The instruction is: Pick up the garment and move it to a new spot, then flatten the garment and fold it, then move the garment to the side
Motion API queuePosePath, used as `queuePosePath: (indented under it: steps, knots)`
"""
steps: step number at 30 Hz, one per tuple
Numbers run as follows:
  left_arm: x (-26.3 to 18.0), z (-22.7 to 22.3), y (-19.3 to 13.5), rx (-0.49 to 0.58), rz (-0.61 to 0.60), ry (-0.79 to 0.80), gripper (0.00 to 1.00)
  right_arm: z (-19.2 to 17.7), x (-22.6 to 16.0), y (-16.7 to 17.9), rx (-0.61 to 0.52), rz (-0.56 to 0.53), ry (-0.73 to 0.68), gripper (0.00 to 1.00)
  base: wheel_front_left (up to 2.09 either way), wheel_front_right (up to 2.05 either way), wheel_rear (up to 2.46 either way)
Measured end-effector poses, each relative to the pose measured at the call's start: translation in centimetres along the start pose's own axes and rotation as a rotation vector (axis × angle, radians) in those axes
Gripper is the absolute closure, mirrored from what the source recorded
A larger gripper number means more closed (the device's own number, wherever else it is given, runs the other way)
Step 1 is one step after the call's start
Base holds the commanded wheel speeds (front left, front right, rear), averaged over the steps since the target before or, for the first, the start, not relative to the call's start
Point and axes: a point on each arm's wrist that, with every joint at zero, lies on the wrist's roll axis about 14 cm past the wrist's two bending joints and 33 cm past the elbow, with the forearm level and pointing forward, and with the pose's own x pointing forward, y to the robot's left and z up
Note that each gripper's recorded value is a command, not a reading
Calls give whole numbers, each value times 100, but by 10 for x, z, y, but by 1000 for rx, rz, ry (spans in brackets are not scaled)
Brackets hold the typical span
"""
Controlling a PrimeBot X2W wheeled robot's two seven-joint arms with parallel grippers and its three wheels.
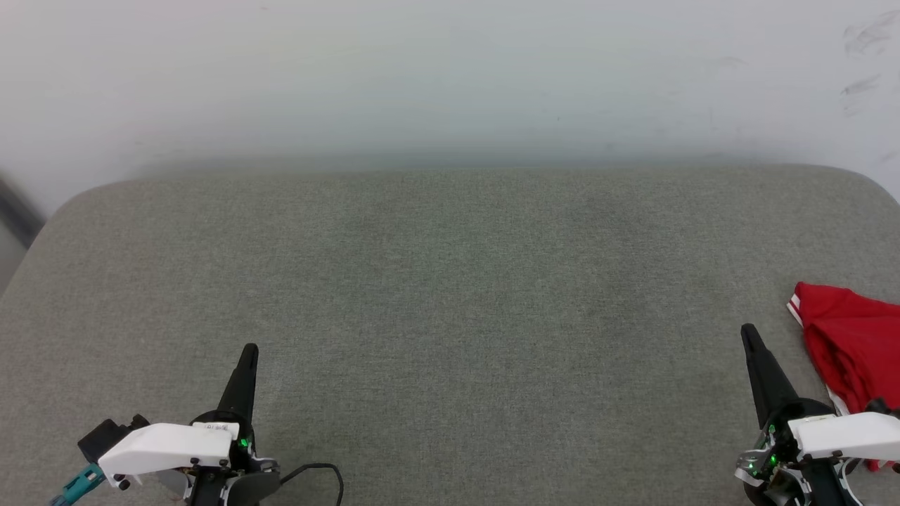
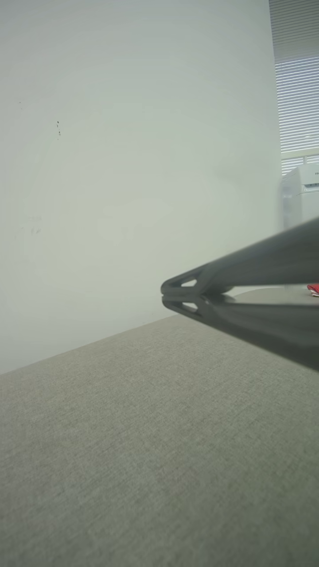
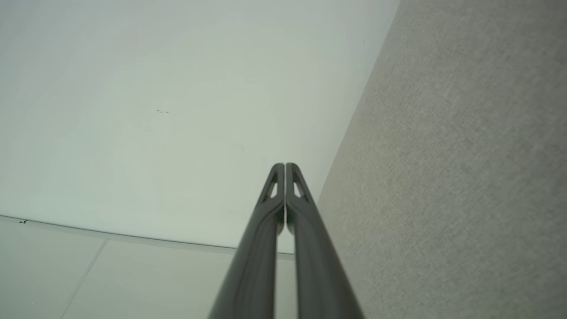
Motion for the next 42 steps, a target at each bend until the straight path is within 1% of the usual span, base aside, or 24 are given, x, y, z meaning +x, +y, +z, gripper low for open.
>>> queuePosePath:
  steps: [25,42]
  knots:
    - [2,7,-8,-171,-48,-15,100,2,9,0,180,5,-14,100,0,0,0]
    - [3,7,-8,-177,-51,-16,100,3,9,0,187,7,-14,100,0,0,0]
